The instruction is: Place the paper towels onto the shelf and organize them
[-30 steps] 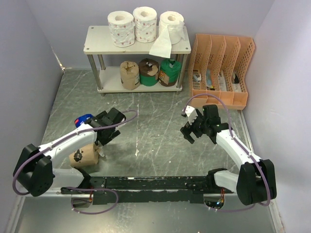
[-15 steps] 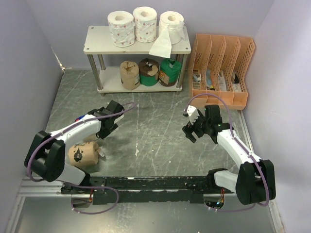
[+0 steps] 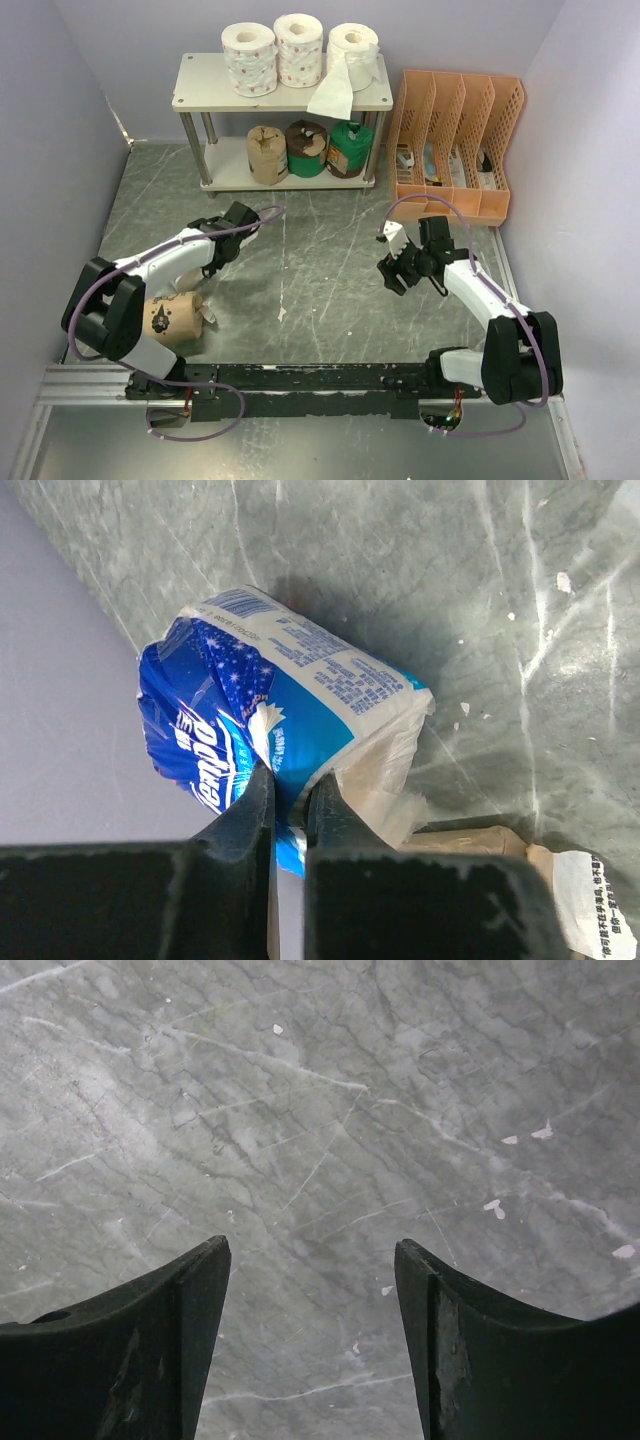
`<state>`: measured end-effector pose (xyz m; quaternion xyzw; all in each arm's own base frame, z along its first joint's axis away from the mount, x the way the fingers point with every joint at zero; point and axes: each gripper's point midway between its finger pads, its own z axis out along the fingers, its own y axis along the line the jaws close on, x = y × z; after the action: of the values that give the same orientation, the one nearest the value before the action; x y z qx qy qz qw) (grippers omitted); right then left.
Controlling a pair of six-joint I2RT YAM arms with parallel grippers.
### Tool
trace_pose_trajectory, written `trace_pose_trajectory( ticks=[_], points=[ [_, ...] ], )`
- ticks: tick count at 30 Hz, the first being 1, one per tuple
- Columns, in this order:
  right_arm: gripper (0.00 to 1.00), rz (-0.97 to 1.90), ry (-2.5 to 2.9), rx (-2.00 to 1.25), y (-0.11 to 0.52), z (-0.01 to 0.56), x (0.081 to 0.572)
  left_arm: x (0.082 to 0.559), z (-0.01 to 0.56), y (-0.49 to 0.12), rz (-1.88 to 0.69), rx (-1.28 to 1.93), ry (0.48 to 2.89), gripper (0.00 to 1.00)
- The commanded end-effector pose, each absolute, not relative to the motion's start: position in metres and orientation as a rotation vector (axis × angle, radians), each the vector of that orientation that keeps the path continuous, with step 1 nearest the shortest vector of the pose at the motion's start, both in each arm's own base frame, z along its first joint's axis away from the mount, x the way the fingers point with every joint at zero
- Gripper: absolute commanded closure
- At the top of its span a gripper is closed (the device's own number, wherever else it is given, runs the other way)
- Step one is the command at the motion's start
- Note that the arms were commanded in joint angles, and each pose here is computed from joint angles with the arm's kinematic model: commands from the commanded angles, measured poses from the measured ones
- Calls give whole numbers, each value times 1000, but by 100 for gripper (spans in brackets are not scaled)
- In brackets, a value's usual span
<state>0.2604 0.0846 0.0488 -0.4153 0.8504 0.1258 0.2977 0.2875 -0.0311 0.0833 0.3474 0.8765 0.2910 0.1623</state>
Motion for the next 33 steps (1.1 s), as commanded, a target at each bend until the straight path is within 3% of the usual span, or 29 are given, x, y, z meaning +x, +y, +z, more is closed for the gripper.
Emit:
trace_pose_trajectory(
  ticks=[1, 12, 17, 24, 33],
  points=[
    [34, 297, 2193, -1086, 83, 65, 270, 286, 77, -46, 701, 962, 2577, 93],
    [33, 303, 2244, -1099, 78, 52, 268, 330, 173, -102, 372, 554, 2524, 93],
    [33, 288, 2238, -1099, 77, 52, 269, 360, 249, -150, 1, 380, 2245, 93],
    [33, 281, 2248, -1086, 75, 50, 269, 362, 353, -124, -116, -167, 1925, 93],
    [34, 295, 2266, -1078, 76, 46, 270, 351, 435, -119, -416, -498, 1693, 93]
  ],
)
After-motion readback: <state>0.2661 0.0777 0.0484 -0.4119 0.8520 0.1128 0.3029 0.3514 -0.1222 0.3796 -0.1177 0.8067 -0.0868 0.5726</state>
